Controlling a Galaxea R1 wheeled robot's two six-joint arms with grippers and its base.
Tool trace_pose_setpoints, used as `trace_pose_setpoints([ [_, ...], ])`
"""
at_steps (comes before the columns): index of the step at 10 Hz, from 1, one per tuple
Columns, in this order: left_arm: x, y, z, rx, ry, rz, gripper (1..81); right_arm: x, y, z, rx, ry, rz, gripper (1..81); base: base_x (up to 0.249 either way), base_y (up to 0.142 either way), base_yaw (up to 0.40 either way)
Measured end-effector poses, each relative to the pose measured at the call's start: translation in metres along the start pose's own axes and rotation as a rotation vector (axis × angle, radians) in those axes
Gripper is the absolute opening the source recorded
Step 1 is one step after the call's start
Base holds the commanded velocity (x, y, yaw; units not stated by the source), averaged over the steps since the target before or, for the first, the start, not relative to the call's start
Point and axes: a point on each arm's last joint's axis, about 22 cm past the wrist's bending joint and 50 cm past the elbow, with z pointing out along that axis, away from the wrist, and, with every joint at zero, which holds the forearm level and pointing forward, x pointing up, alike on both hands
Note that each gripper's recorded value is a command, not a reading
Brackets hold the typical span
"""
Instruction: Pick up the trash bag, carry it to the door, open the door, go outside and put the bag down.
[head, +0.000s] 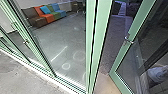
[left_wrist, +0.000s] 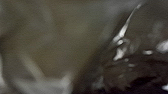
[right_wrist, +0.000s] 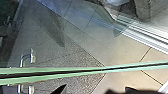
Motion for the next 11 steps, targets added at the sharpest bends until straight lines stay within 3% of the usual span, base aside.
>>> trace_pose_setpoints([
  [4,-0.001,0.002,0.001,-0.002,-0.001,0.000,1.0,0.018,0.010,-0.012,0.000,0.033,0.050,81.1,0.000,0.000,0.000],
  [7,-0.001,0.001,0.001,-0.001,0.000,0.000,1.0,-0.012,-0.014,0.013,0.010,-0.019,0.011,81.1,0.000,0.000,0.000],
  [8,0.000,0.001,0.001,-0.001,0.002,0.000,1.0,-0.009,-0.009,0.011,0.006,-0.014,0.015,81.1,0.000,0.000,0.000],
  [10,0.001,0.001,0.001,-0.001,0.003,0.000,1.0,0.028,0.017,-0.013,-0.009,0.051,0.059,81.1,0.000,0.000,0.000],
  [11,0.000,0.001,0.001,-0.001,0.003,0.001,1.0,0.033,0.021,-0.015,-0.015,0.060,0.063,81.1,0.000,0.000,0.000],
])
